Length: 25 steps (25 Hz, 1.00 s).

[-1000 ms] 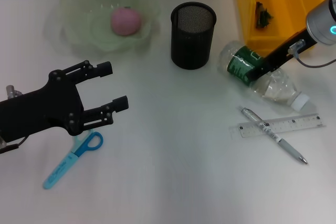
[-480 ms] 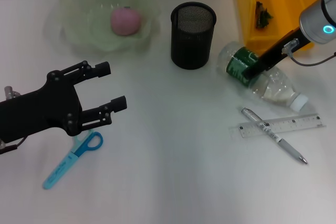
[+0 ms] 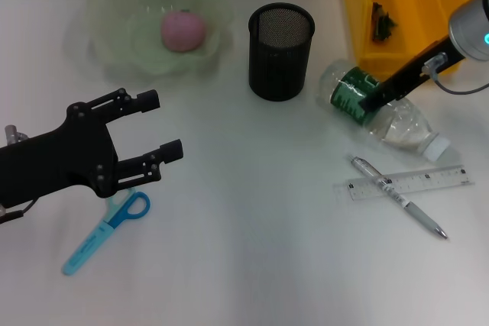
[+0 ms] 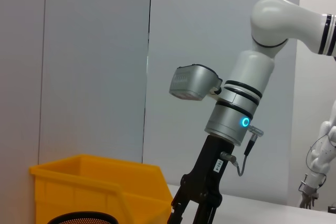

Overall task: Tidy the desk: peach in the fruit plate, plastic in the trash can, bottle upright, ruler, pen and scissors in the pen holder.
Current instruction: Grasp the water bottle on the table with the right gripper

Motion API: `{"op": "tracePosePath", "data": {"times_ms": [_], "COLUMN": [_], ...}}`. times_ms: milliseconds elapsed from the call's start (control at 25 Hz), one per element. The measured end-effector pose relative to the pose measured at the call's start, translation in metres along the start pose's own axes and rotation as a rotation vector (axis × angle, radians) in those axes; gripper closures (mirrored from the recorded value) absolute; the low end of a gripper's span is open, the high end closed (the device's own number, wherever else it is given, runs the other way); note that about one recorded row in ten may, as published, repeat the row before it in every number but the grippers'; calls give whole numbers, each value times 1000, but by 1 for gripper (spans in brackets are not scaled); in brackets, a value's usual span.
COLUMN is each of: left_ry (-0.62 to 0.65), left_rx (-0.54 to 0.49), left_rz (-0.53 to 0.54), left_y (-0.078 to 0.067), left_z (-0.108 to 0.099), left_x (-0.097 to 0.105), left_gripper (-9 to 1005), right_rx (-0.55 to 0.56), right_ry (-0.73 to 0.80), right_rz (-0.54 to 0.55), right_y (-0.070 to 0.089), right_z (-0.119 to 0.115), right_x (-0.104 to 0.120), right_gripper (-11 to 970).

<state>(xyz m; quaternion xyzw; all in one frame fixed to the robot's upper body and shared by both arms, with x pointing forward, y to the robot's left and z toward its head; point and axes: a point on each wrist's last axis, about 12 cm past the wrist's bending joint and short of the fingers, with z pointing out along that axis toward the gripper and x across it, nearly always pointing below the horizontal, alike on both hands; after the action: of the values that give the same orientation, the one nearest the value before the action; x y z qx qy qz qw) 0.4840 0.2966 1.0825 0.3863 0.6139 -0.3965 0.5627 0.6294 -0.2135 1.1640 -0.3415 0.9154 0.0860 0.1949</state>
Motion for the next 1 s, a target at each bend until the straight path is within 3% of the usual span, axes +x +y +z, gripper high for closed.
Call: {"op": "tracePosePath", "data": {"times_ms": [360, 1000], "left_ry": [2, 4], "left_rx": [0, 4], "left_rz": [1, 4], "left_y": [0, 2], "left_z": [0, 2], "left_x": [0, -1], "left_gripper": [211, 211], "right_rx": [-4, -3], "right_ry": [26, 32], "right_rz": [36, 44], "right_y": [-2, -2], "right_z": [-12, -13], "right_x": [17, 22], "right_gripper": [133, 133]}}
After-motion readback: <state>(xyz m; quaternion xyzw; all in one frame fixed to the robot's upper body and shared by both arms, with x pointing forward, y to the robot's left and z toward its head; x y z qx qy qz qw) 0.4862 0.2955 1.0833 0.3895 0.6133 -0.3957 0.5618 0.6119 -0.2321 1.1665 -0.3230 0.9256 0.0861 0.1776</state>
